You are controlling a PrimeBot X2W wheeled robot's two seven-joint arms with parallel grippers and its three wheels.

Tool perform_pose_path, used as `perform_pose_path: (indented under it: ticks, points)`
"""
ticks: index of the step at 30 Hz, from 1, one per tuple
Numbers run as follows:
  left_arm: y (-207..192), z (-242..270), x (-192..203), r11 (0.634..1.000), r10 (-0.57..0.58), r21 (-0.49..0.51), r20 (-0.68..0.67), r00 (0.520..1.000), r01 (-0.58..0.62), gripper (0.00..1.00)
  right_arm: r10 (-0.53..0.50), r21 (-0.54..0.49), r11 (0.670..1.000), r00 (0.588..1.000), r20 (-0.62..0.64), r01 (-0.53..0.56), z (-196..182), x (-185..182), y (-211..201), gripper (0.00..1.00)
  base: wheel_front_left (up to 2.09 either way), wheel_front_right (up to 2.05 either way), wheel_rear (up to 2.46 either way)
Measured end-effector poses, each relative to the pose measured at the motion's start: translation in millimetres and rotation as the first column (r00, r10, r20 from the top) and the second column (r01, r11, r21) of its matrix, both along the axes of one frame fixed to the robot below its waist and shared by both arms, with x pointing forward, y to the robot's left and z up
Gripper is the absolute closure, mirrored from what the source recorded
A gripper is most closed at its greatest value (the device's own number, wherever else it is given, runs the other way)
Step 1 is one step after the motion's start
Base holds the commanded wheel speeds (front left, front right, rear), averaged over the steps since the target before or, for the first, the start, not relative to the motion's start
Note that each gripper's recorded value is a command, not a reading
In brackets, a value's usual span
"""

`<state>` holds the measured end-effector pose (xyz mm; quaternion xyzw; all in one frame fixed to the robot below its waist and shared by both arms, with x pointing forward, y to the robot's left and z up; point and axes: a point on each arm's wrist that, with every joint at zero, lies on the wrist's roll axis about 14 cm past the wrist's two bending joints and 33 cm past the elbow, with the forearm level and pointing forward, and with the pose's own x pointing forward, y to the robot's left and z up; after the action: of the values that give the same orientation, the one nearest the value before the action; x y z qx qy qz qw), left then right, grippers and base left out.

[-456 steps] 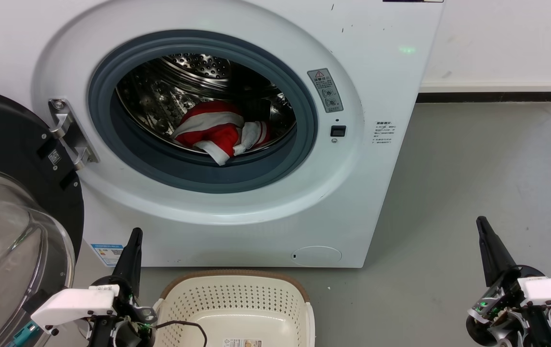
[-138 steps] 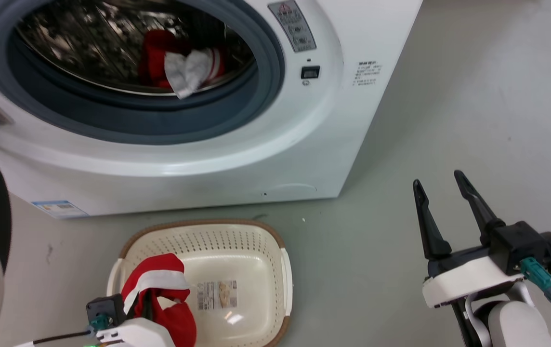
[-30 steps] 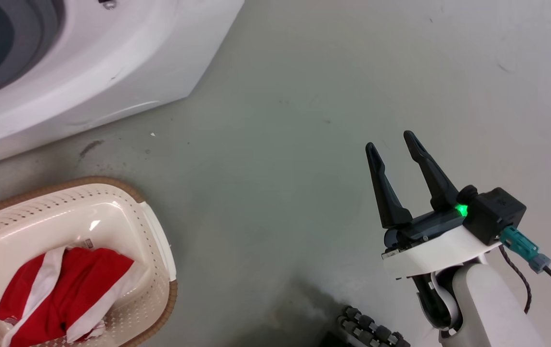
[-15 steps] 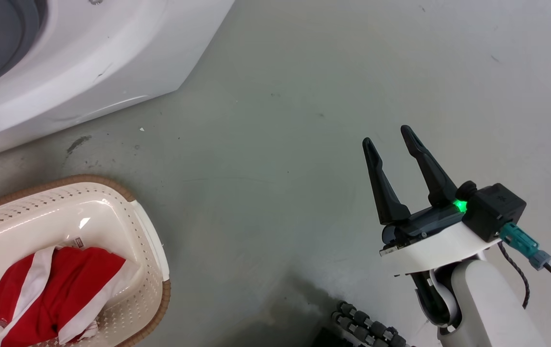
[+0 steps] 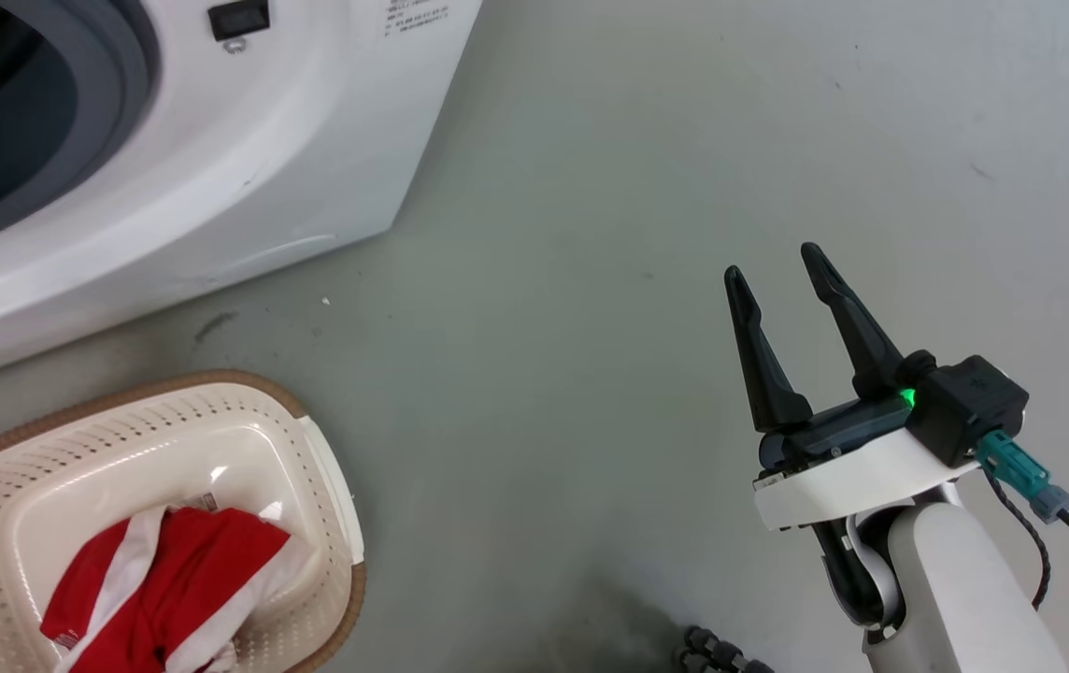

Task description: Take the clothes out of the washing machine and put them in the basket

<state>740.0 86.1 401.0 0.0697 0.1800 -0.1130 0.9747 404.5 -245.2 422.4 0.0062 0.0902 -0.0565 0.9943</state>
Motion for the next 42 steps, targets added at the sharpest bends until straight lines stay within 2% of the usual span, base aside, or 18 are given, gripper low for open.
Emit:
perform_pose_path:
  ticks: [7,16,25,32,42]
  points:
    - [5,37,-29,0.998,0.025,-0.057,0.156,0.987,-0.016,1.00,0.001,-0.018,1.000,0.998,0.065,0.000,26,-8,0,0.00,0.00,0.00,0.00]
    - [14,73,-83,0.995,0.037,-0.096,0.264,0.964,-0.012,1.00,-0.010,-0.030,0.999,0.992,0.127,0.014,50,-33,-1,0.00,0.00,0.00,0.00]
    - [30,124,-133,0.992,0.057,-0.127,0.357,0.932,-0.012,1.00,0.031,-0.033,0.999,0.981,0.192,-0.025,76,-48,15,0.00,0.00,0.00,0.00]
    - [32,172,-176,0.988,0.038,-0.152,0.468,0.883,0.039,1.00,0.050,-0.032,0.999,0.972,0.229,-0.044,92,-61,23,0.00,0.00,0.00,0.00]
    - [32,218,-220,0.980,0.013,-0.165,0.604,0.797,0.109,1.00,0.109,-0.034,0.994,0.960,0.257,-0.103,105,-53,42,0.00,0.00,0.00,0.00]
